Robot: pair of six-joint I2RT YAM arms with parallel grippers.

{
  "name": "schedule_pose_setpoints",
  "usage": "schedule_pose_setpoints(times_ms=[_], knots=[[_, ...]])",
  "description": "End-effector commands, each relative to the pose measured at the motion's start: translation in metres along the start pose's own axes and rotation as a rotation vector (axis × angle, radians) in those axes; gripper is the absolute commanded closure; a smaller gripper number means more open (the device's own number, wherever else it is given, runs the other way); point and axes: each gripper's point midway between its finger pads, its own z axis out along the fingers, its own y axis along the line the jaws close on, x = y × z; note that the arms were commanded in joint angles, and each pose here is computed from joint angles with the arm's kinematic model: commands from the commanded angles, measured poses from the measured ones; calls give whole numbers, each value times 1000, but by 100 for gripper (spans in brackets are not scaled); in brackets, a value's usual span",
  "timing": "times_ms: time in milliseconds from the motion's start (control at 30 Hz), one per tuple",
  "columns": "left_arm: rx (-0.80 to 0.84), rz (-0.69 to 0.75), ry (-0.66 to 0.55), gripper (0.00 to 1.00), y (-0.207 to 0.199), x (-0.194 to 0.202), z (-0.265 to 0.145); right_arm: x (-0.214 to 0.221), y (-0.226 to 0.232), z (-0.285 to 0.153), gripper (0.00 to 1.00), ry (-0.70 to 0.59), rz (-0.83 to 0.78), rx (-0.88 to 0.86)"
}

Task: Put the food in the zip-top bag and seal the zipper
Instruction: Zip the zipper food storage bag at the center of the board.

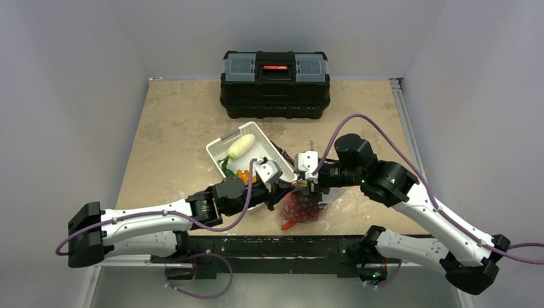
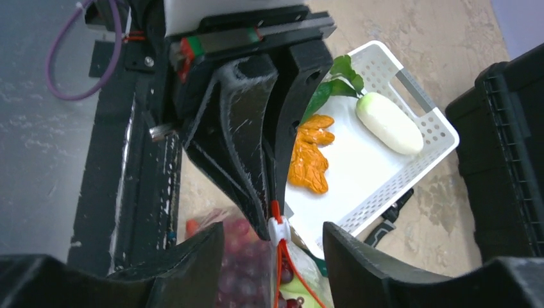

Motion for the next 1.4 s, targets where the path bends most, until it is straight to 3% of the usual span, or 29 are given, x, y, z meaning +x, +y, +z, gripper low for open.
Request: schedule_pose_setpoints(times_ms=[0,200,567,967,1133,1233,1333,1367], knots=[[38,12,-116,100,-7,-34,3,7,-3,-14,38,38,-88,32],[75,24,-143,100,-12,-38,0,28,-9,-17,29,130,-112,68],[178,113,-158,100,-25,-31,-10,24,-7,1,33,167,-138,-64],[159,120,-159,100,-19,-29,-14,52,-15,-8,58,261,-109,7],[155,115,-154,100,-19,-29,-15,45,-17,-7,79,237,-111,10],[149,111,-154,100,-18,-31,-15,42,-17,-7,98,234,-106,3],[153,94,-133,100,-20,-34,-16,39,-13,-8,100,228,-93,-22],[159,88,-123,92,-22,-37,-17,38,-12,-8,100,222,-89,-26]])
